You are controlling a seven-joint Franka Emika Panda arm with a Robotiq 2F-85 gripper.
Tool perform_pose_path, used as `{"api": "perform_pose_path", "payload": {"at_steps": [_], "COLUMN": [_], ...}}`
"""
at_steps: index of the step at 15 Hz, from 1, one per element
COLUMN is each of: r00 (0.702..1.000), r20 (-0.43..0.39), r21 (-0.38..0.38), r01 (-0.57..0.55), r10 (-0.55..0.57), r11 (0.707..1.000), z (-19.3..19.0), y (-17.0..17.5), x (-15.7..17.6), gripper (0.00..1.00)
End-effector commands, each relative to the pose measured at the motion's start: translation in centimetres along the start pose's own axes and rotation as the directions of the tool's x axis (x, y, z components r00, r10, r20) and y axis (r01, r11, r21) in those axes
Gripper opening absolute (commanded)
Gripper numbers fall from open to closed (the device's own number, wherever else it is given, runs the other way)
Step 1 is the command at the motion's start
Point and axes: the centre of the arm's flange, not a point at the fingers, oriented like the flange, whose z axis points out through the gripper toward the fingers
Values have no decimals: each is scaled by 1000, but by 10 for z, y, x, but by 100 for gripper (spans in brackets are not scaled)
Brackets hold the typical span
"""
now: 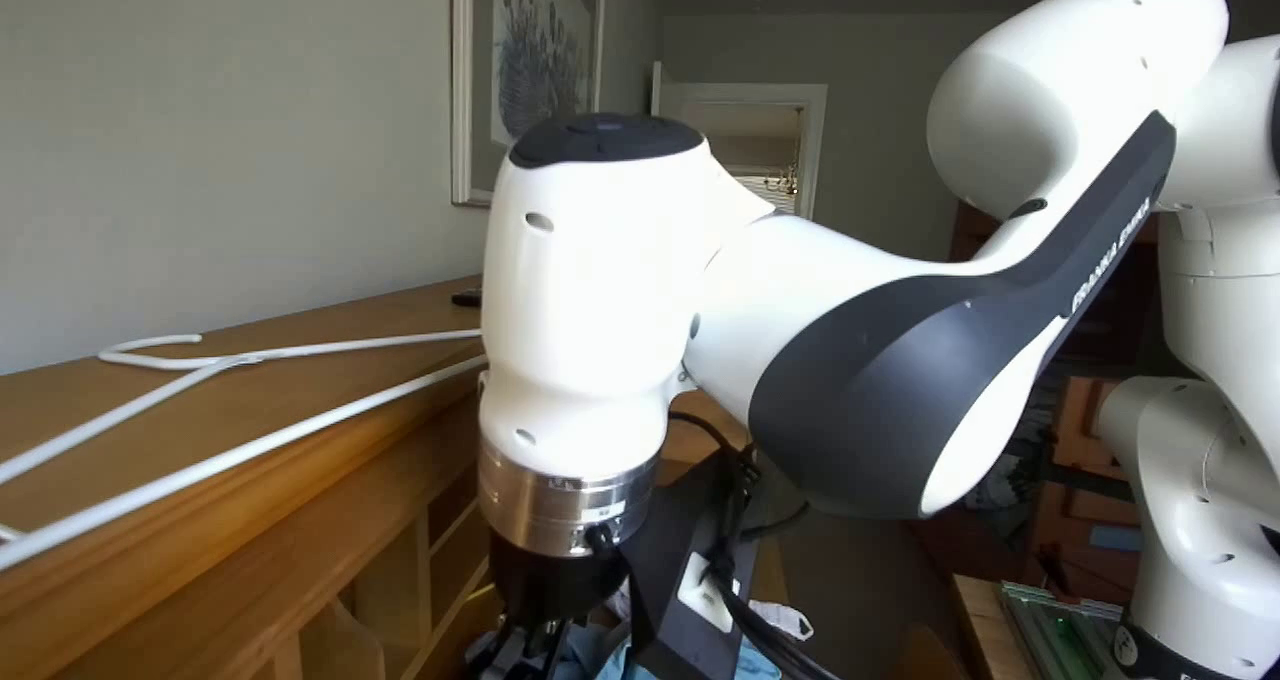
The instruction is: Fold the blue cloth
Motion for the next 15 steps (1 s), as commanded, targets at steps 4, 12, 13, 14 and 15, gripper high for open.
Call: {"api": "perform_pose_path", "payload": {"at_steps": [4,12,13,14,15], "r00": [1000,996,996,996,995], "r20": [18,89,87,92,96], "r21": [-37,-57,-67,-77,-90], "r01": [25,29,22,14,4], "r10": [-24,-24,-16,-7,4], "r11": [999,998,998,997,996], "z": [27,76,85,93,103], "y": [-6,-31,-37,-40,-43], "x": [-4,-28,-32,-34,-38], "gripper": [100,100,100,100,100]}}
